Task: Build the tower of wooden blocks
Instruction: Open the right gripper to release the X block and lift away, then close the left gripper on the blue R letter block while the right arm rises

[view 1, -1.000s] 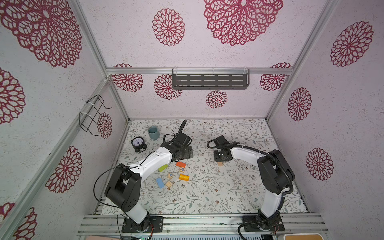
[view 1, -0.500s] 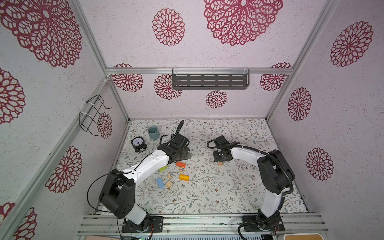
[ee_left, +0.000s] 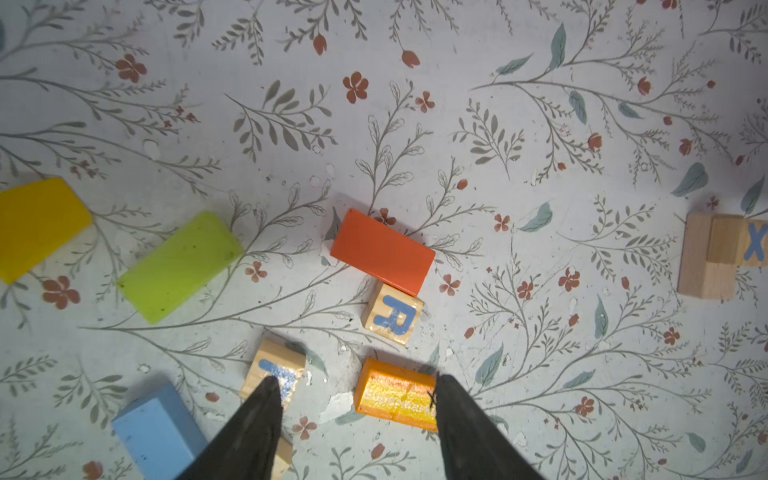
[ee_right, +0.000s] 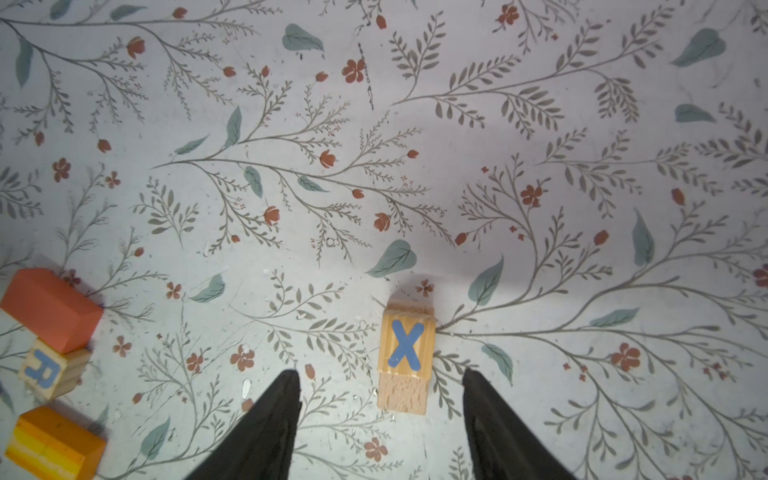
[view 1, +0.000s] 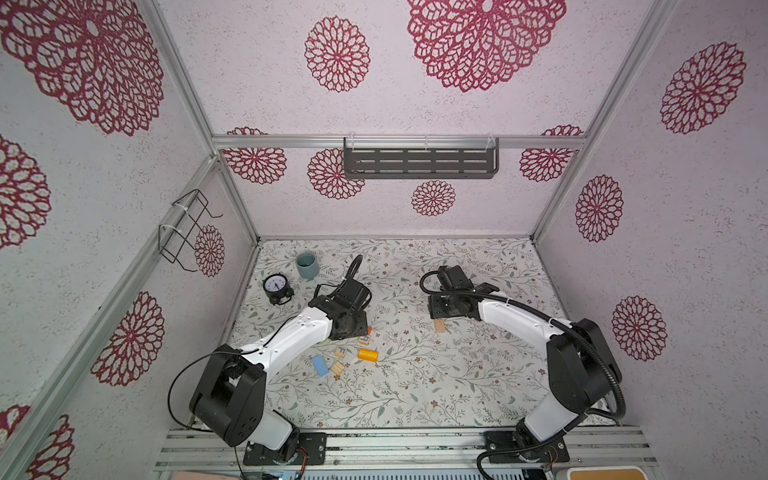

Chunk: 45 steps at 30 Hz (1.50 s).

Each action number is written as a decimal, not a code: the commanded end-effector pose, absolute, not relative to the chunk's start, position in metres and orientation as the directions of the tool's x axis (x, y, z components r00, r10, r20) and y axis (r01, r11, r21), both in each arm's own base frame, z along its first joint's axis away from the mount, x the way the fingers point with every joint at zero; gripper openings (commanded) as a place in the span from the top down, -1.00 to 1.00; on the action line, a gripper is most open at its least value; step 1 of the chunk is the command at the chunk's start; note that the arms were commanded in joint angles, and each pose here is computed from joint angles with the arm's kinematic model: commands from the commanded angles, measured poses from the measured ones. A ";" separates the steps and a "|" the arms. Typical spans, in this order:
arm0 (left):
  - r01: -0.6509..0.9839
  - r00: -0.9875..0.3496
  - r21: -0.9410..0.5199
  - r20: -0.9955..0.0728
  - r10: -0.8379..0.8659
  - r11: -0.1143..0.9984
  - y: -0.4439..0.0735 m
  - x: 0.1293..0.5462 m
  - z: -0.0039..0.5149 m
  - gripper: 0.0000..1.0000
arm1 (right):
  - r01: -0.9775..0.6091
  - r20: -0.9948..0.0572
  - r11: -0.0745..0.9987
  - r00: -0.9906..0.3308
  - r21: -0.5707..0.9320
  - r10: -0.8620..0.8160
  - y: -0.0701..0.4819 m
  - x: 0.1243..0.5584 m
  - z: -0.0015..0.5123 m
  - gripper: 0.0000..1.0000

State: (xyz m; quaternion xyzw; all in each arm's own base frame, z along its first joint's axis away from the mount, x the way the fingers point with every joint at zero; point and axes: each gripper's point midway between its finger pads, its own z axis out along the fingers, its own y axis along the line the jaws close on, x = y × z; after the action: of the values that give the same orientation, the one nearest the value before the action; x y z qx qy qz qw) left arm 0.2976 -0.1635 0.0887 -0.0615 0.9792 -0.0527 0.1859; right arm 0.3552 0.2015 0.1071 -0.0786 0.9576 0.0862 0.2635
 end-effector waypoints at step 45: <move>0.019 -0.980 -0.061 -0.201 0.006 0.998 -0.195 0.307 0.014 0.09 | -0.194 -0.569 0.961 -0.821 0.196 -0.049 0.171 0.337 0.128 -0.44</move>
State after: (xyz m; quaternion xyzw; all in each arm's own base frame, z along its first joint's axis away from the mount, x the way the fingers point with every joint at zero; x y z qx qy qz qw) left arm 0.3024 -0.1921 0.0132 -0.0012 0.9947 -0.0387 0.0957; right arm 0.3366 0.1737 0.1108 -0.0614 0.9535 0.1173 0.2708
